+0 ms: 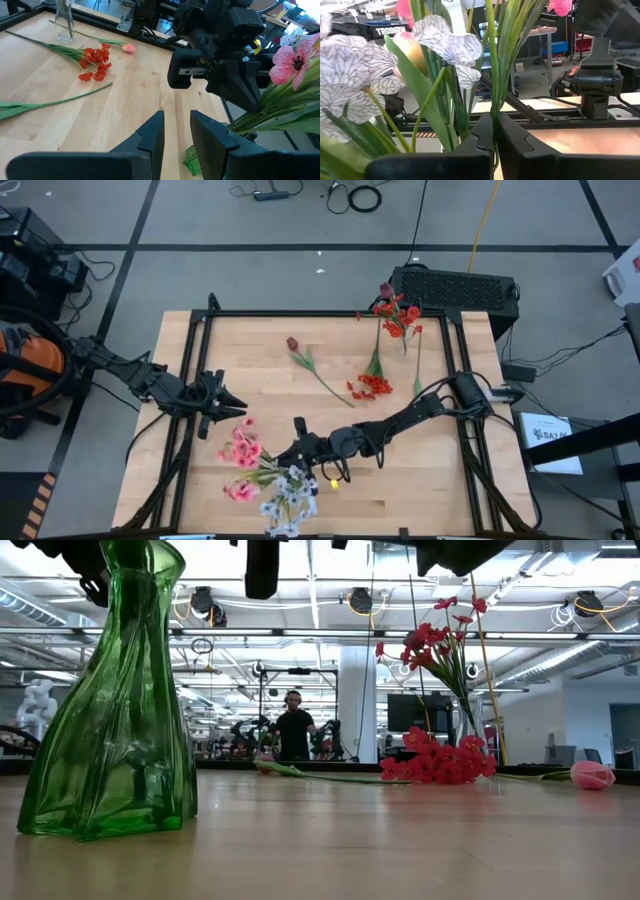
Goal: Sort flowers into vase by color
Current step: Put the pink flowers into the green vase
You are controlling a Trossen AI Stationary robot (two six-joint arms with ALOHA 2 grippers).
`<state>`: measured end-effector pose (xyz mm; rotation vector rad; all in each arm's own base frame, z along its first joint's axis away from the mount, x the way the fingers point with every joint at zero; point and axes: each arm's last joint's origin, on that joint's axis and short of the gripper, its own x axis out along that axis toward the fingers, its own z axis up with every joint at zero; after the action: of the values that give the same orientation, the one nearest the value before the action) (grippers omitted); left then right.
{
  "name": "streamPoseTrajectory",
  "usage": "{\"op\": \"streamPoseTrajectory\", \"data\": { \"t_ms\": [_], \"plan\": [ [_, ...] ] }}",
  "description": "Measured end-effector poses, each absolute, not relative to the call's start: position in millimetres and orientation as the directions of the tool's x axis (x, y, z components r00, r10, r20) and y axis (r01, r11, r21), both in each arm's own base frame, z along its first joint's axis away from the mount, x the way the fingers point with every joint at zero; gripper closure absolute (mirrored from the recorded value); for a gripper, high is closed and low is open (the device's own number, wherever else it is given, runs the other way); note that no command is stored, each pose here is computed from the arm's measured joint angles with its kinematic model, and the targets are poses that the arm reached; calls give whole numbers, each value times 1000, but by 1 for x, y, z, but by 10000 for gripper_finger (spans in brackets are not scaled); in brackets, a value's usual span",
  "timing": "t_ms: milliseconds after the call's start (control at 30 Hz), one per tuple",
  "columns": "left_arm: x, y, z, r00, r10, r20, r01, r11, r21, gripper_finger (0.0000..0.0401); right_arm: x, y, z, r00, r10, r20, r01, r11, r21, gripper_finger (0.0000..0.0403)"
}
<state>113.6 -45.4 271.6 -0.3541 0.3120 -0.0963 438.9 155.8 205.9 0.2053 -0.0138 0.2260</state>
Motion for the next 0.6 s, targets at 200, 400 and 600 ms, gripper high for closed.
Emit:
{"op": "streamPoseTrajectory", "data": {
  "t_ms": [200,400,600],
  "plan": [
    [114,-45,272,948,-146,-283,37,934,-356,301,439,156,206,975,221,35,-224,954,200,390],
    [114,-45,272,948,-145,-283,37,934,-356,301,439,156,205,975,222,28,-223,953,206,360],
    [114,-45,272,949,-143,-283,35,934,-355,301,437,154,213,977,213,10,-209,951,228,322]
  ]
}}
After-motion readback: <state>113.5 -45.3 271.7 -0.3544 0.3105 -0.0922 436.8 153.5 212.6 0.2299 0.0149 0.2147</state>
